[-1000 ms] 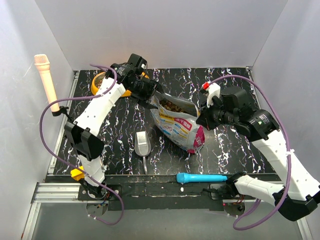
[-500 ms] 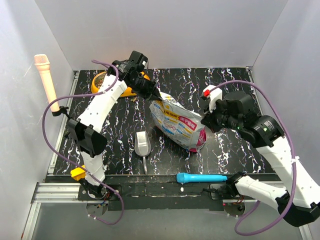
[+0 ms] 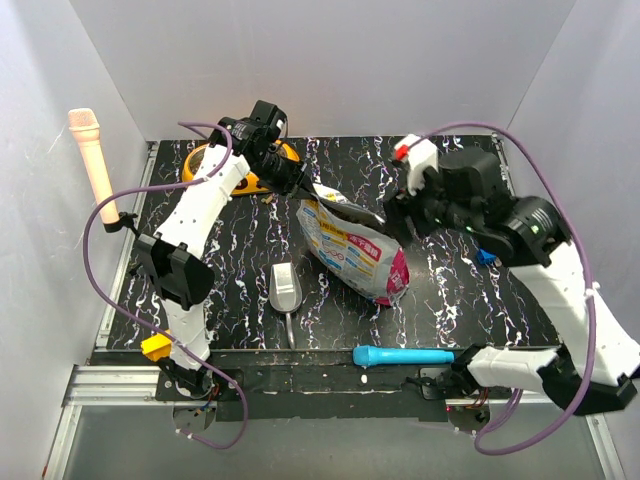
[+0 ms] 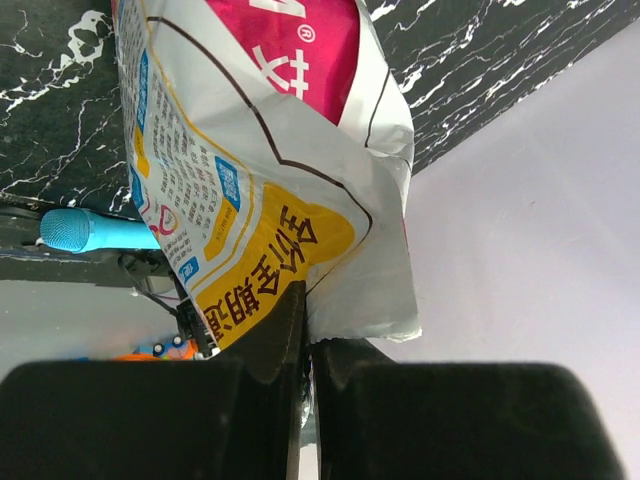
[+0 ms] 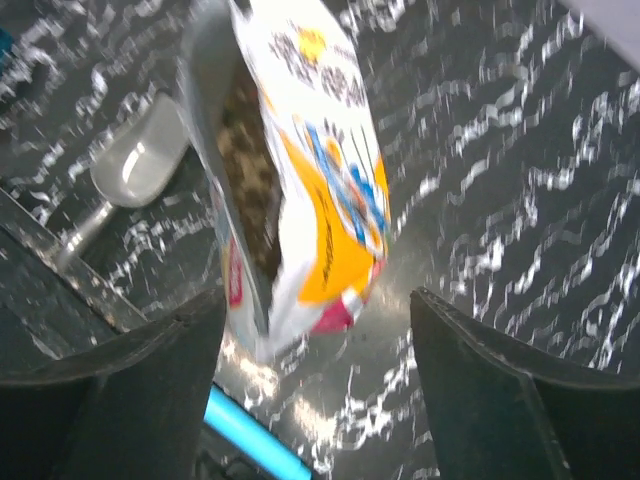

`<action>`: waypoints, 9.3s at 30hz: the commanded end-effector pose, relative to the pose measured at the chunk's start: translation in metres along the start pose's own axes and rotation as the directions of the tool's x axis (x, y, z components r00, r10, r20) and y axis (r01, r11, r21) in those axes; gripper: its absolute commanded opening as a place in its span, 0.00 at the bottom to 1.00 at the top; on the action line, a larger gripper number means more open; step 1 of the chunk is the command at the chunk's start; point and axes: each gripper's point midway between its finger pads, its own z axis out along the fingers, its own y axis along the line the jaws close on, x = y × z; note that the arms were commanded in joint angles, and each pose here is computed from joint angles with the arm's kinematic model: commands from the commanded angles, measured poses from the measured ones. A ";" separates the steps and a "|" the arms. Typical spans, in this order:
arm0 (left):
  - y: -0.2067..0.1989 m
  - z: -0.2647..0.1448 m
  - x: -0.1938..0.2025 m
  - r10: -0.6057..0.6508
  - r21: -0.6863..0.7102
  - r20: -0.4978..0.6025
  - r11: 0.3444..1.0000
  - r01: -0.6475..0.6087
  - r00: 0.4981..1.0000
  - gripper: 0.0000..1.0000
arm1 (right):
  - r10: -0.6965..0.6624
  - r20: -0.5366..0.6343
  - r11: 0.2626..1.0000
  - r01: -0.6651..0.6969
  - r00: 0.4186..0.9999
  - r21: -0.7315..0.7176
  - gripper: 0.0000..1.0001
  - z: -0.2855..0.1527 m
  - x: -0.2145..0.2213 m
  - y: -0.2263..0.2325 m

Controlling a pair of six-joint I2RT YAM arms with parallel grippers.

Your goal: Serve the pet food

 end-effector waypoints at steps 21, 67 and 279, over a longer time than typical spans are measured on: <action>-0.015 -0.041 -0.013 -0.065 0.112 0.055 0.992 0.059 0.996 0.00 | -0.195 -0.163 0.981 0.192 0.967 -0.035 0.80 0.125 -0.055 0.057; -0.015 0.011 0.043 0.070 0.132 0.007 0.989 -0.070 0.998 0.38 | -0.190 -0.301 0.980 0.199 0.934 -0.001 0.30 0.073 0.006 0.036; -0.056 -0.056 -0.033 -0.070 0.289 0.141 0.957 0.027 0.988 0.05 | -0.029 -0.289 1.000 0.027 0.957 -0.013 0.17 0.019 0.059 0.044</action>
